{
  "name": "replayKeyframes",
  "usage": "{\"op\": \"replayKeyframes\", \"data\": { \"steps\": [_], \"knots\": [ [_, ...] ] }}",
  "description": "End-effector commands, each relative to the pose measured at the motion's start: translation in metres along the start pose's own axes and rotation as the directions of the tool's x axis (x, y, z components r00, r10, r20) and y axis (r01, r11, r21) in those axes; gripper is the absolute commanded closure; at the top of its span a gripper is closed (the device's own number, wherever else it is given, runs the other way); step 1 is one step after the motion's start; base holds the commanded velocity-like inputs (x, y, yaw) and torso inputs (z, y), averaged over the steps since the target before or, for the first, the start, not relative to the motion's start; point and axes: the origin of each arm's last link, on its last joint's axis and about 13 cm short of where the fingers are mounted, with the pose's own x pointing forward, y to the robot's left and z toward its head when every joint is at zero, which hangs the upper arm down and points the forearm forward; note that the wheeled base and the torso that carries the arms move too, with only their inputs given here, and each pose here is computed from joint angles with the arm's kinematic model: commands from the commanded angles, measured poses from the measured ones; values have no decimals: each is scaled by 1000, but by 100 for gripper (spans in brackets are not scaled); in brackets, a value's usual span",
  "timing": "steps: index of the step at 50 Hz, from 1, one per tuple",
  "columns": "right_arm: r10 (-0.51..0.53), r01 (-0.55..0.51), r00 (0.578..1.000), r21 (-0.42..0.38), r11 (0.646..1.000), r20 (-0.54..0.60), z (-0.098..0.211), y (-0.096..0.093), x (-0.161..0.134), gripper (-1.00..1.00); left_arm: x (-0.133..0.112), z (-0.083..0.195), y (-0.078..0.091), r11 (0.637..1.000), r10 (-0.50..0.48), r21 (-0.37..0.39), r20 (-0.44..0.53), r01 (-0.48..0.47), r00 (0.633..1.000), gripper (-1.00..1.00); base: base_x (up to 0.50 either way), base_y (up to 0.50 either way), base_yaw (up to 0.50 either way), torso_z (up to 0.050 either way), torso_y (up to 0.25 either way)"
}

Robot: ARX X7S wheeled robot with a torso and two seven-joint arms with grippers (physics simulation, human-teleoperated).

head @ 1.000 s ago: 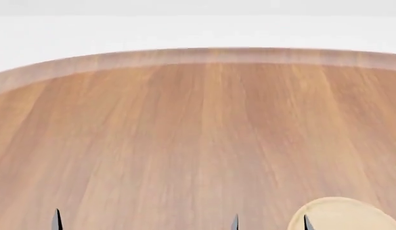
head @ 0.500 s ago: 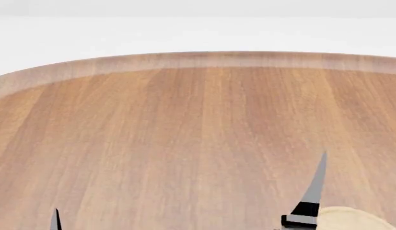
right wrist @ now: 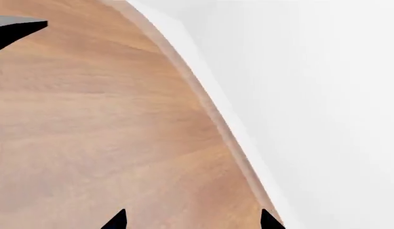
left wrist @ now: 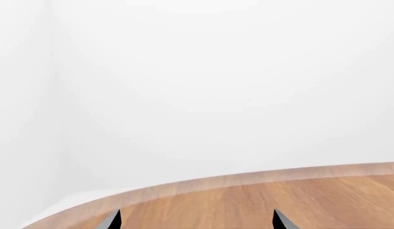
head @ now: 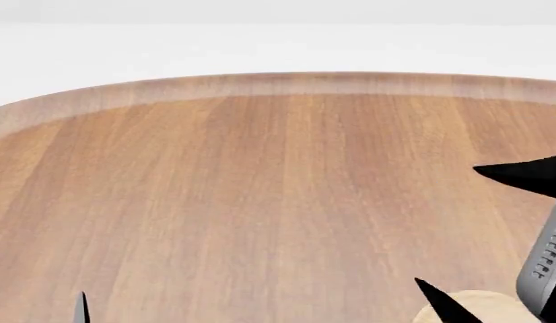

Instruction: Put the chocolate pudding to the left of the plate.

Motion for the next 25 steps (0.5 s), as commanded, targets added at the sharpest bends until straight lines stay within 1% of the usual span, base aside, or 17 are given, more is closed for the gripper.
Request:
{"op": "replayKeyframes", "data": {
  "steps": [1,7,8,10,12,14,19,21,25],
  "knots": [
    [271,-281,954,-69,957,-132,1,-13,-7,-100,0,1,0,1000,-1,1,-1,1,1000,-100,0,0,0,0,0],
    [327,-336,933,-42,941,-150,-18,1,8,-100,-1,1,-1,1000,-2,2,1,2,1000,-100,0,0,0,0,0],
    [378,-385,911,-12,923,-167,-28,10,17,-100,-1,1,-1,1000,-2,2,-1,2,1000,-100,0,0,0,0,0],
    [385,-394,908,-26,919,-168,-26,9,29,-100,0,0,-1,1000,-4,2,-3,4,1000,-100,0,0,0,0,0],
    [398,-409,898,-25,912,-185,-30,11,35,-100,-1,0,-1,1000,-4,3,-3,4,1000,-100,0,0,0,0,0],
    [406,-417,897,-28,909,-178,-33,14,39,-100,-1,0,-2,1000,-6,1,-5,6,1000,-100,0,0,0,0,0],
    [445,-450,880,6,893,-168,-47,24,53,-100,-1,0,-1,1000,-6,1,-5,6,1000,-100,0,0,0,0,0],
    [455,-462,871,8,887,-187,-54,30,58,-100,-1,-1,-2,1000,-8,4,-6,8,1000,-100,0,0,0,0,0],
    [459,-464,869,20,886,-183,-55,30,58,-100,-1,-1,-2,1000,-10,4,-6,10,1000,-100,0,0,0,0,0]
  ]
}}
